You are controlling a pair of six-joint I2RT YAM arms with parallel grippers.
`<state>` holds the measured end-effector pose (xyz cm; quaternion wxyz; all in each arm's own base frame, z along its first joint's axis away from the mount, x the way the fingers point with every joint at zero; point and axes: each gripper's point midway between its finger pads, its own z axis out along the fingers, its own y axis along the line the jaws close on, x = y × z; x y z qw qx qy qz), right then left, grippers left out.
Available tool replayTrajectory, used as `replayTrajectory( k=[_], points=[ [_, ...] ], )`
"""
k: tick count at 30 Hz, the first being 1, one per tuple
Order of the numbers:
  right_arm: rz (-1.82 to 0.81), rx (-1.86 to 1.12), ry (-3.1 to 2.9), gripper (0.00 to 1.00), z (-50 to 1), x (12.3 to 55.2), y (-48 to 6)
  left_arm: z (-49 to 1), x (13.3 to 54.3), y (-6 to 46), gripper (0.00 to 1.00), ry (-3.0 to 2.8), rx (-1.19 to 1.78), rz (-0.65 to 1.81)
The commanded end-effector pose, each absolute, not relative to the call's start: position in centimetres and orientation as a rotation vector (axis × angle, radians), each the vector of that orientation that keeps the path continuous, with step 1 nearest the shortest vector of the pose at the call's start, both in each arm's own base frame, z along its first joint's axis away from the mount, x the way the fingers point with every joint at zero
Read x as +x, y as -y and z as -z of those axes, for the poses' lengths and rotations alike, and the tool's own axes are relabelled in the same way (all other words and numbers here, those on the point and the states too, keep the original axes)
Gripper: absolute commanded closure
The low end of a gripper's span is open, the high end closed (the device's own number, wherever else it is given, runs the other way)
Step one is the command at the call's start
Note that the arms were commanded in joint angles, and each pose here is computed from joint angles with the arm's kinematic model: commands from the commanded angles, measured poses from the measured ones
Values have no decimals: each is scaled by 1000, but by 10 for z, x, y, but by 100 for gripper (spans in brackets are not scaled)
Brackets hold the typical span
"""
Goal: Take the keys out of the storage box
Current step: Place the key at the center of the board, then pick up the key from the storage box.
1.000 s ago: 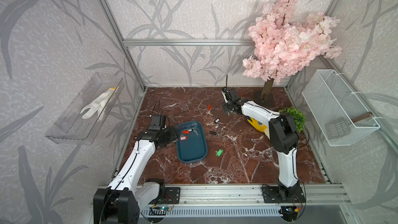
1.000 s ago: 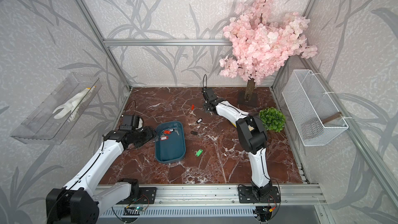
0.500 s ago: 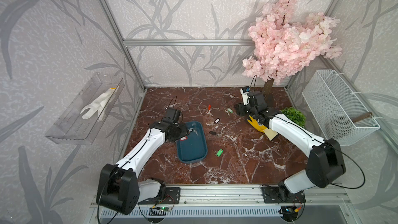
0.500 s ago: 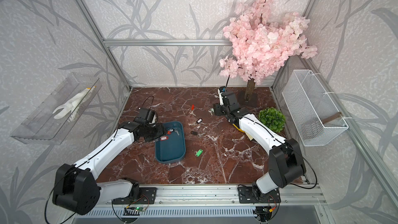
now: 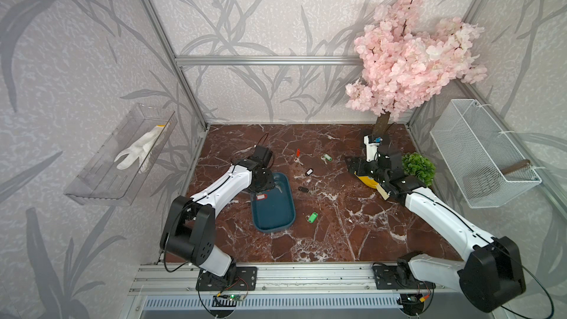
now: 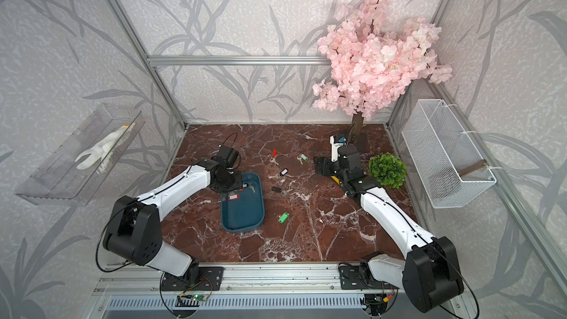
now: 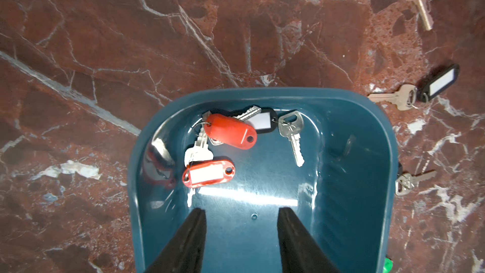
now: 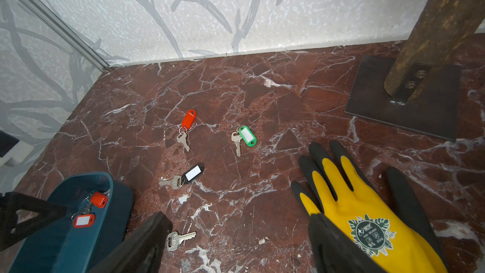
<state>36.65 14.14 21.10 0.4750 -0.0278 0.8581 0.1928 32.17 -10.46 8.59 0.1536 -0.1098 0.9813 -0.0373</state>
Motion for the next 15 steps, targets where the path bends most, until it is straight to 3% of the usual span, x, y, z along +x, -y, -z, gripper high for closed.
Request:
replayTrajectory(
  k=[1,15],
  points=[
    [-491,-64,-2032,9,-226,368,-141,-88,328,107,52,-2805,-251,68],
    [-494,-64,-2037,6,-224,366,-141,-68,354,134,48,-2716,-454,159]
  ],
)
